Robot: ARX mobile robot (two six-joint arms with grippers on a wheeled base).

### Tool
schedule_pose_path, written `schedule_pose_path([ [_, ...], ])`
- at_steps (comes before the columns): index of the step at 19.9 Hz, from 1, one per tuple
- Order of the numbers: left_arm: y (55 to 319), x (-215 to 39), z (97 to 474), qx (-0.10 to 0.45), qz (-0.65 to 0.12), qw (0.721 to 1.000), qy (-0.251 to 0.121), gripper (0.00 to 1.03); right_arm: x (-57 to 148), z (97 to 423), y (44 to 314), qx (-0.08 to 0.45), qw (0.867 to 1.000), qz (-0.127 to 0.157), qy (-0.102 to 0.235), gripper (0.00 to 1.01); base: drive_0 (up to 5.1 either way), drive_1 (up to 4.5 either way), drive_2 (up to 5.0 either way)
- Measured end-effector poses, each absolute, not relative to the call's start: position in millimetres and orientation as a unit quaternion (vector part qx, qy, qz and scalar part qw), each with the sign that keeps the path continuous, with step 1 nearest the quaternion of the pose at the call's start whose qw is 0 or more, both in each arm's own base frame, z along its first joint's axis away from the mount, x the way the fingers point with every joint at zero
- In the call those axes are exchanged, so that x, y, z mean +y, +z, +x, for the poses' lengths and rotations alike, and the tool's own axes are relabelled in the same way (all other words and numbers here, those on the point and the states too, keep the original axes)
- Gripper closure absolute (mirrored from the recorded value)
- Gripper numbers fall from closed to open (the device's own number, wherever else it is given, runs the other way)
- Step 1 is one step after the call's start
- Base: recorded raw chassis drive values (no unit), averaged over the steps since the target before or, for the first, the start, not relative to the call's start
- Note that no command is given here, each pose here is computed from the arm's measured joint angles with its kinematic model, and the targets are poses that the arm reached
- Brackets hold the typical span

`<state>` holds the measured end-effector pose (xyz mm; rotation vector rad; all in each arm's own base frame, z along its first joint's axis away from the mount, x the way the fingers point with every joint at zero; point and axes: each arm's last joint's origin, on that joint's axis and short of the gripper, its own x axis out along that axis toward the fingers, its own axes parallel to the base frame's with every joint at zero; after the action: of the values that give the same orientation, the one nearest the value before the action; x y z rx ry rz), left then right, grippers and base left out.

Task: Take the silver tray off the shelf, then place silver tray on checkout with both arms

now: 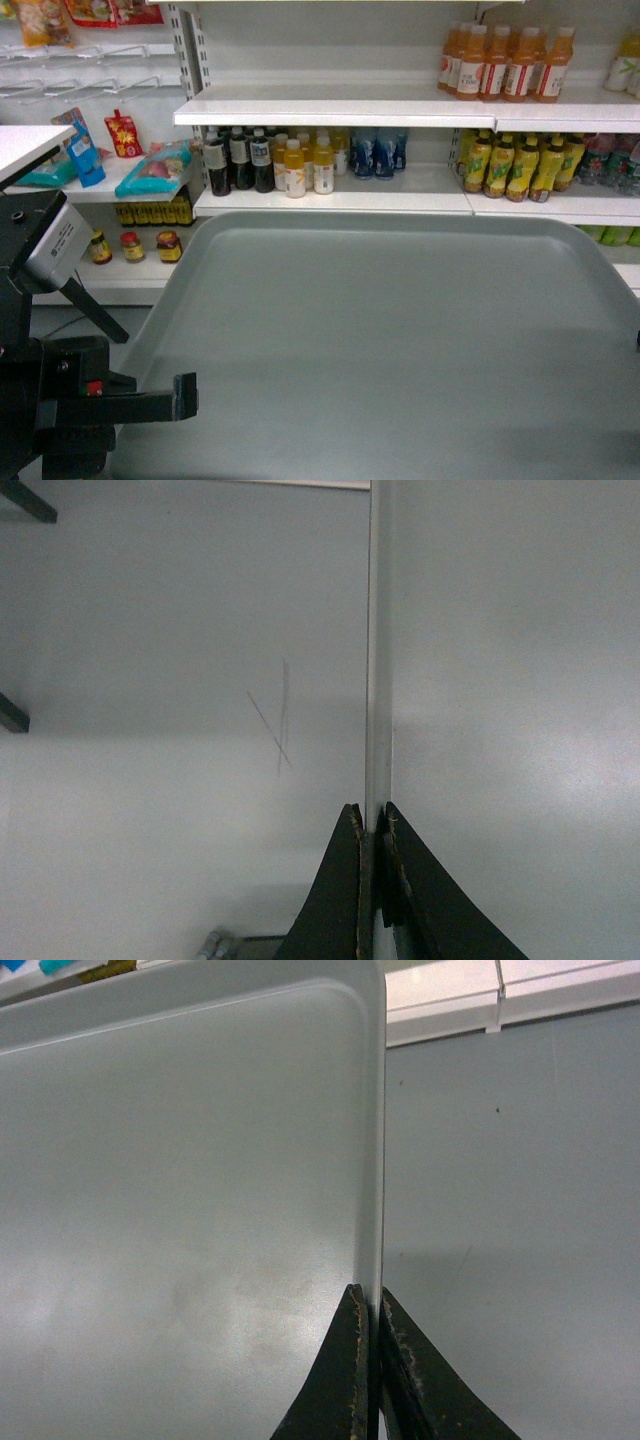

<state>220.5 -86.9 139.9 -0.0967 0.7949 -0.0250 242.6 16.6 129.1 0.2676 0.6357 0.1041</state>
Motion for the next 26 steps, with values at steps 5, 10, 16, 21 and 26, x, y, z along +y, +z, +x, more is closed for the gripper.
schedule_pose_path([
  [5, 139.7, -86.9, 220.6, 0.387, -0.047, 0.921, -0.012, 1.0, 16.6, 242.5, 129.0, 0.312, 0.94, 0.131, 0.051, 0.98, 0.1, -4.21, 4.3],
  [10, 139.7, -87.0, 220.8, 0.386, -0.047, 0.921, -0.012, 1.0, 16.6, 242.6, 129.1, 0.311, 0.94, 0.131, 0.051, 0.98, 0.0, -4.24, 4.3],
  [16, 139.3, -86.9, 220.5, 0.388, -0.046, 0.92, -0.012, 1.0, 16.6, 242.4, 128.6, 0.314, 0.939, 0.131, 0.05, 0.98, 0.0, -4.26, 4.3],
  [21, 139.7, -86.9, 220.6, 0.387, -0.047, 0.921, -0.011, 1.0, 16.6, 242.7, 129.5, 0.31, 0.94, 0.131, 0.051, 0.98, 0.1, -4.22, 4.3],
  [26, 140.2, -86.8, 220.3, 0.387, -0.046, 0.921, -0.011, 1.0, 16.5, 241.9, 128.5, 0.314, 0.939, 0.131, 0.051, 0.98, 0.1, -4.06, 4.2],
])
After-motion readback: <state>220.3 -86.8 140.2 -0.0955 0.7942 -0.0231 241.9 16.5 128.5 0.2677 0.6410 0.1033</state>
